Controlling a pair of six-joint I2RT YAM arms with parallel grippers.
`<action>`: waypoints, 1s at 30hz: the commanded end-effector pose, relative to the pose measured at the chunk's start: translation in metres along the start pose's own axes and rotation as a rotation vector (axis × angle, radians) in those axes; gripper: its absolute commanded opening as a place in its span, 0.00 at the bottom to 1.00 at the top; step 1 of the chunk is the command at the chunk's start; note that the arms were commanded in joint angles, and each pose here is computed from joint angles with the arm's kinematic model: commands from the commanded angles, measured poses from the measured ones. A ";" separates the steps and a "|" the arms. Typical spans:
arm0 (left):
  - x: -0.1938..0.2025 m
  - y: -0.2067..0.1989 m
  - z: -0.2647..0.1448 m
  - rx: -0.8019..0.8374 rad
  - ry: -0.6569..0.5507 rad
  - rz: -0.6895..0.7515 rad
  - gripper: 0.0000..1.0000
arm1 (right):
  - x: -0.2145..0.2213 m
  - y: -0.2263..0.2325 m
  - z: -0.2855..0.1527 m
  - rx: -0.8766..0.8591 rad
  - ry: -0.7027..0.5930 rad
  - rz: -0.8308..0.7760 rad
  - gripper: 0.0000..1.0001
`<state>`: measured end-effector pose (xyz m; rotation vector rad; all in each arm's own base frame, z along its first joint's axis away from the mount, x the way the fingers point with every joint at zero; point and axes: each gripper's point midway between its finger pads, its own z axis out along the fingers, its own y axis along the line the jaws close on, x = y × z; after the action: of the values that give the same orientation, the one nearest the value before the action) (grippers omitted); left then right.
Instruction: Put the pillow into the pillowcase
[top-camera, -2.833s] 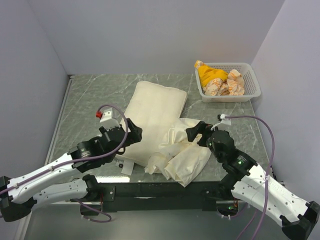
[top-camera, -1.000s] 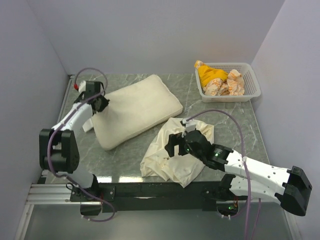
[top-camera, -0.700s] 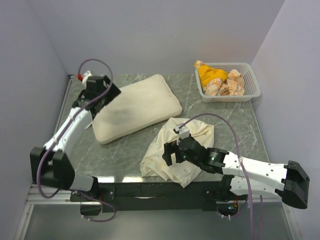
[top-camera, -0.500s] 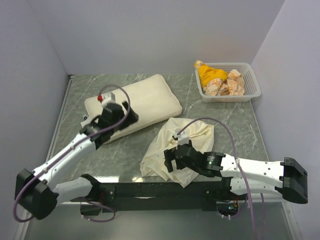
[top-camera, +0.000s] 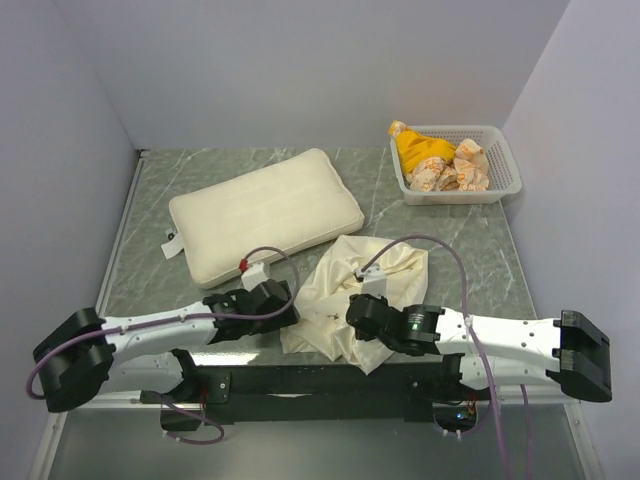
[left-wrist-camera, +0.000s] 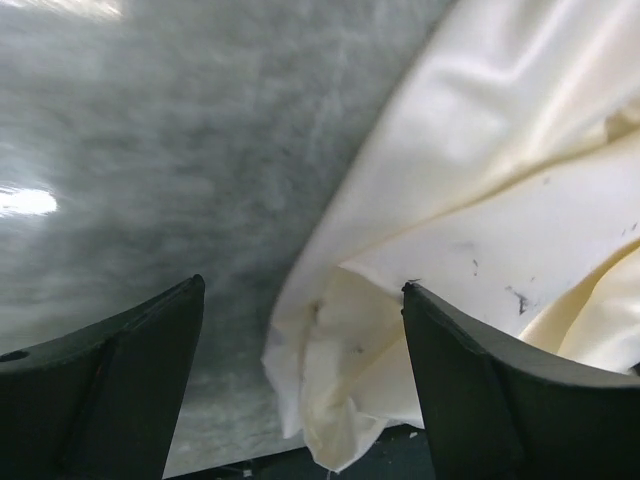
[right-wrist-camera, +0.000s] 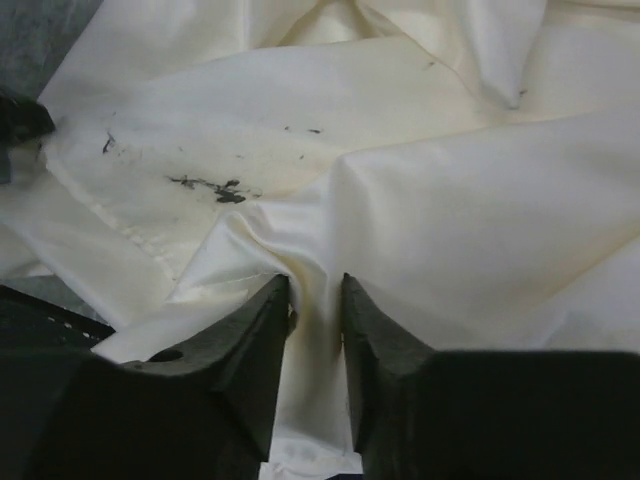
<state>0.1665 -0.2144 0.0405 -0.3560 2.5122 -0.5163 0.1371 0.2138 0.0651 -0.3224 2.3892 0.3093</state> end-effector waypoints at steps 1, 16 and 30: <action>0.008 -0.039 0.004 0.070 -0.008 0.003 0.84 | -0.033 -0.002 -0.016 0.024 -0.102 0.070 0.27; -0.017 -0.084 0.013 0.037 -0.074 0.090 0.01 | -0.080 -0.025 -0.065 0.018 -0.243 0.164 0.12; -0.283 -0.187 -0.140 0.202 -0.526 0.107 0.01 | -0.270 -0.067 -0.197 -0.006 -0.633 0.286 0.00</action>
<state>0.3208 -0.2459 0.2849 -0.3544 2.0641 -0.5855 0.2143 0.1523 0.2904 0.0828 1.9837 0.4472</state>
